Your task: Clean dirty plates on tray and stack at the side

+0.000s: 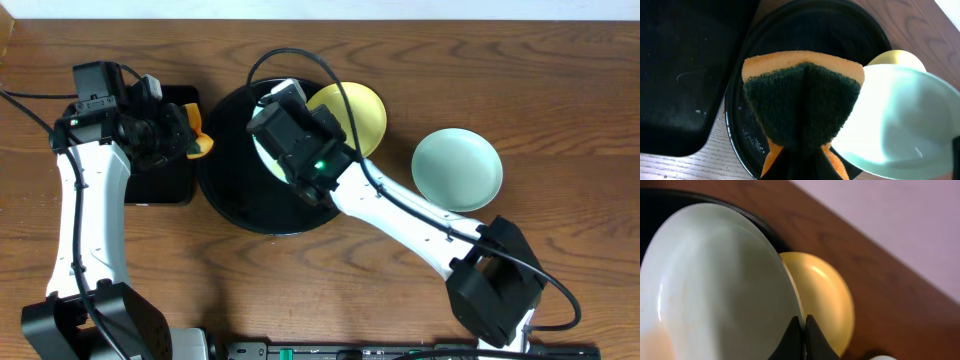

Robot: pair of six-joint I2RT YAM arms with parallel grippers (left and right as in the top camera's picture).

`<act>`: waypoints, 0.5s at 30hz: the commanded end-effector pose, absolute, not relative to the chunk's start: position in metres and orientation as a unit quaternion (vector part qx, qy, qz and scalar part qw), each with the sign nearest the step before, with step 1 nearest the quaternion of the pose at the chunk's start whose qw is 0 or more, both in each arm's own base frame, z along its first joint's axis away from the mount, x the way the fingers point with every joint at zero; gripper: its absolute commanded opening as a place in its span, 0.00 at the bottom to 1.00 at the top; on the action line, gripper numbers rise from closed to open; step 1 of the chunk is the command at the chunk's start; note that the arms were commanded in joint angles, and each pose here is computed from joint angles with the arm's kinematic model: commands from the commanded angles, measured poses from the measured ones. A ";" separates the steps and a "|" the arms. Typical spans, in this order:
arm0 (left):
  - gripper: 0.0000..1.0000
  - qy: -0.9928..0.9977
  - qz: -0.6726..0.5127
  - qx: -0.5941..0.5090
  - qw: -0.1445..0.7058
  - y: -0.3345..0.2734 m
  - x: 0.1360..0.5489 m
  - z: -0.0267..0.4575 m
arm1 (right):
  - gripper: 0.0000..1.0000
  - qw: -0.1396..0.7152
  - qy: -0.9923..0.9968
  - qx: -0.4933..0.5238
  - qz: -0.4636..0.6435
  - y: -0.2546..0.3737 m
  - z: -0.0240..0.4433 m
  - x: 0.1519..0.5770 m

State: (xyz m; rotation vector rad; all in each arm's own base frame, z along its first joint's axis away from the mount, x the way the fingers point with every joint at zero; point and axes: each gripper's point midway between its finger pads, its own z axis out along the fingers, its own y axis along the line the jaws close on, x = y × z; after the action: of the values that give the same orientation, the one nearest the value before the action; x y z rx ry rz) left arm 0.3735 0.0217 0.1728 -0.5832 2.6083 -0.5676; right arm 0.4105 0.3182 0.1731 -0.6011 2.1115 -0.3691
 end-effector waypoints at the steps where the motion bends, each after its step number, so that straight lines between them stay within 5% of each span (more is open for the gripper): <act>1: 0.08 0.936 -0.200 -0.212 0.198 0.023 0.372 0.169 | 0.01 0.470 0.823 -0.230 -0.220 0.303 0.197 0.415; 15: 0.08 0.936 -0.201 -0.212 0.198 0.023 0.371 0.169 | 0.01 0.498 0.776 -0.273 -0.274 0.319 0.222 0.412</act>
State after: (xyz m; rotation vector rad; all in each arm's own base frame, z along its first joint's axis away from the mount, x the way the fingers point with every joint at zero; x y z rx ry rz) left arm 0.3735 0.0217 0.1728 -0.5832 2.6083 -0.5676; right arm 0.4157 0.3192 0.2107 -0.6307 1.9173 -0.5970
